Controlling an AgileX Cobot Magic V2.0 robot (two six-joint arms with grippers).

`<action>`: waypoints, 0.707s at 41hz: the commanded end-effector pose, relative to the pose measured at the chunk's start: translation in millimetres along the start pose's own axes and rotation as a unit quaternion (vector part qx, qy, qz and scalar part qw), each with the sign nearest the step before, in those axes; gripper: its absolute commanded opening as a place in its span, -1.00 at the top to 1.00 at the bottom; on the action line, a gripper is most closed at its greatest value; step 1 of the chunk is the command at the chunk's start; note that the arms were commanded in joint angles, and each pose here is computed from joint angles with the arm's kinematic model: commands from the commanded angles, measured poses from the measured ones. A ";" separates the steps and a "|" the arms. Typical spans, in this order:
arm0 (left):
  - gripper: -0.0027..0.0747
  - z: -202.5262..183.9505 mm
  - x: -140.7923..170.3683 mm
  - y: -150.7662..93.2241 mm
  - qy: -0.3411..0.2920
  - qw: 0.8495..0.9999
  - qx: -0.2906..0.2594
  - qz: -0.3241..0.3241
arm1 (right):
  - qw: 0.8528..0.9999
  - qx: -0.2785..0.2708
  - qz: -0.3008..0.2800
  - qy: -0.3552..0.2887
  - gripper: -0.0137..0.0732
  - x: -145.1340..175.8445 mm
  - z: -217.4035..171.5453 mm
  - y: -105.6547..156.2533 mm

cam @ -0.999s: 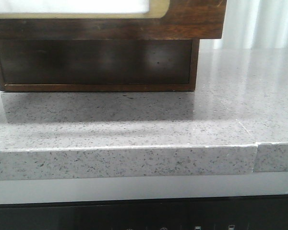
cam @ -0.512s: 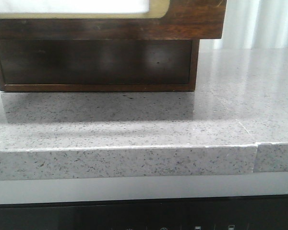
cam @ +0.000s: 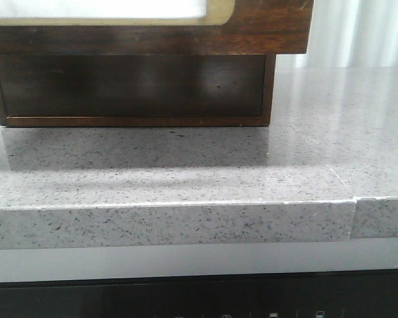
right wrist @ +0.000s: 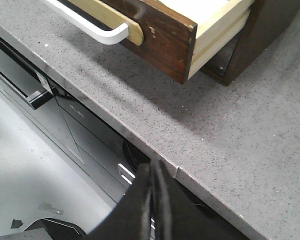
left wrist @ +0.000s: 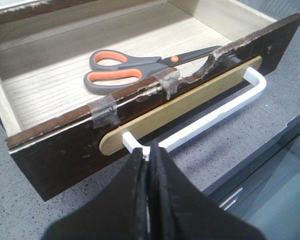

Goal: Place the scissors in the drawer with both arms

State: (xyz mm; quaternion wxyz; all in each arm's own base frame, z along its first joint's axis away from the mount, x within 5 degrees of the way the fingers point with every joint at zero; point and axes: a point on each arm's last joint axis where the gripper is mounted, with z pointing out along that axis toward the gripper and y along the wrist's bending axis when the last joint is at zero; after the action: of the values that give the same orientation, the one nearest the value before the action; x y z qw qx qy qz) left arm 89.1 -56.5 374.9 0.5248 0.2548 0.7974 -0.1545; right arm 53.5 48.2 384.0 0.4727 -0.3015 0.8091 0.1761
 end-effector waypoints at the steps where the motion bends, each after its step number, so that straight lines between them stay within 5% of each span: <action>1: 0.98 -5.0 -14.0 -0.1 -0.049 0.999 -0.001 -0.005 | 0.999 0.007 0.003 -0.045 0.95 -11.4 -4.2 -1.0; 19: 0.98 -8.9 -11.7 -0.2 -0.055 0.998 -0.004 -0.006 | 0.999 0.007 0.003 -0.045 0.95 -11.4 -4.2 -1.0; 29: 0.98 -33.5 22.4 9.1 -0.083 0.990 -0.112 -0.033 | 0.999 0.007 0.003 -0.045 0.95 -11.3 -4.2 -1.0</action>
State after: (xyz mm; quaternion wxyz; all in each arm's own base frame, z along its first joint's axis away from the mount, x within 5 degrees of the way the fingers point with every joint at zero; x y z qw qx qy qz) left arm 70.2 -35.1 362.6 0.5577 0.1954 0.7978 -0.1193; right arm 53.6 48.2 383.5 0.4720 -0.3016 0.8095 0.1760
